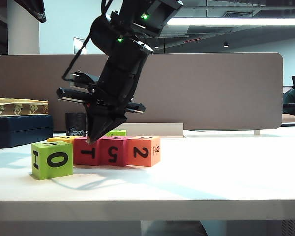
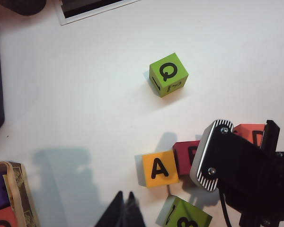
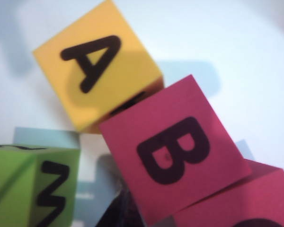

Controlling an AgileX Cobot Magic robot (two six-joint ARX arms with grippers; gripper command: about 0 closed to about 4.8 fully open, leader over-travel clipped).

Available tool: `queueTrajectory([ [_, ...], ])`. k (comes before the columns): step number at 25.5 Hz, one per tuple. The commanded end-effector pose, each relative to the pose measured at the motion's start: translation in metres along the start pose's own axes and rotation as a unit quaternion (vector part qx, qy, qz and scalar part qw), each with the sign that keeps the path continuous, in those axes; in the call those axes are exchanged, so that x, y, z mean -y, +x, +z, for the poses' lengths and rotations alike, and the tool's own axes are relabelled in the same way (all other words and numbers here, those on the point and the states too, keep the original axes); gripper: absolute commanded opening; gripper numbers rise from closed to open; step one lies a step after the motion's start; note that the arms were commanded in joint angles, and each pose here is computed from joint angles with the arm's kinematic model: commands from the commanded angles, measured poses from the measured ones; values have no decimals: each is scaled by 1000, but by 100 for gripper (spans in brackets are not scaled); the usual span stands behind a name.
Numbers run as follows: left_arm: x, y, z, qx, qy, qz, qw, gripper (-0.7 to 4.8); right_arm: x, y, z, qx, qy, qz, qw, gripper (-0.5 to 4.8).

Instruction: Select the appropriate blocks from the scattered letter blocks on the table and arrange them in a row to spell out "ABCD".

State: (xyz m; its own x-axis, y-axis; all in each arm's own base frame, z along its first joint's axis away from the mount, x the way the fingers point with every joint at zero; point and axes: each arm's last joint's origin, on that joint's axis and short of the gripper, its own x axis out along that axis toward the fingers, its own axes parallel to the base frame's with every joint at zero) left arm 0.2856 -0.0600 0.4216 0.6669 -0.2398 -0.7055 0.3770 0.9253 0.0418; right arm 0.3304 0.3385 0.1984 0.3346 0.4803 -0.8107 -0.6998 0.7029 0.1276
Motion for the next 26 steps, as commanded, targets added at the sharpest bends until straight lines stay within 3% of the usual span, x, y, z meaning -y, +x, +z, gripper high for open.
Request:
queueTrajectory([
  [1, 1, -3, 1, 8, 1, -2, 1000, -6, 3, -3, 4, 13, 0, -5, 1000, -2],
  [14, 0, -3, 3, 16, 2, -1, 1000, -6, -1, -4, -7, -45, 3, 10, 999, -2],
  [22, 0, -3, 3, 17, 2, 0, 1000, -6, 4, -4, -11, -62, -15, -56, 996, -2],
  [26, 0, -3, 3, 17, 2, 0, 1000, -6, 7, -5, -11, -62, -12, -62, 996, -1],
])
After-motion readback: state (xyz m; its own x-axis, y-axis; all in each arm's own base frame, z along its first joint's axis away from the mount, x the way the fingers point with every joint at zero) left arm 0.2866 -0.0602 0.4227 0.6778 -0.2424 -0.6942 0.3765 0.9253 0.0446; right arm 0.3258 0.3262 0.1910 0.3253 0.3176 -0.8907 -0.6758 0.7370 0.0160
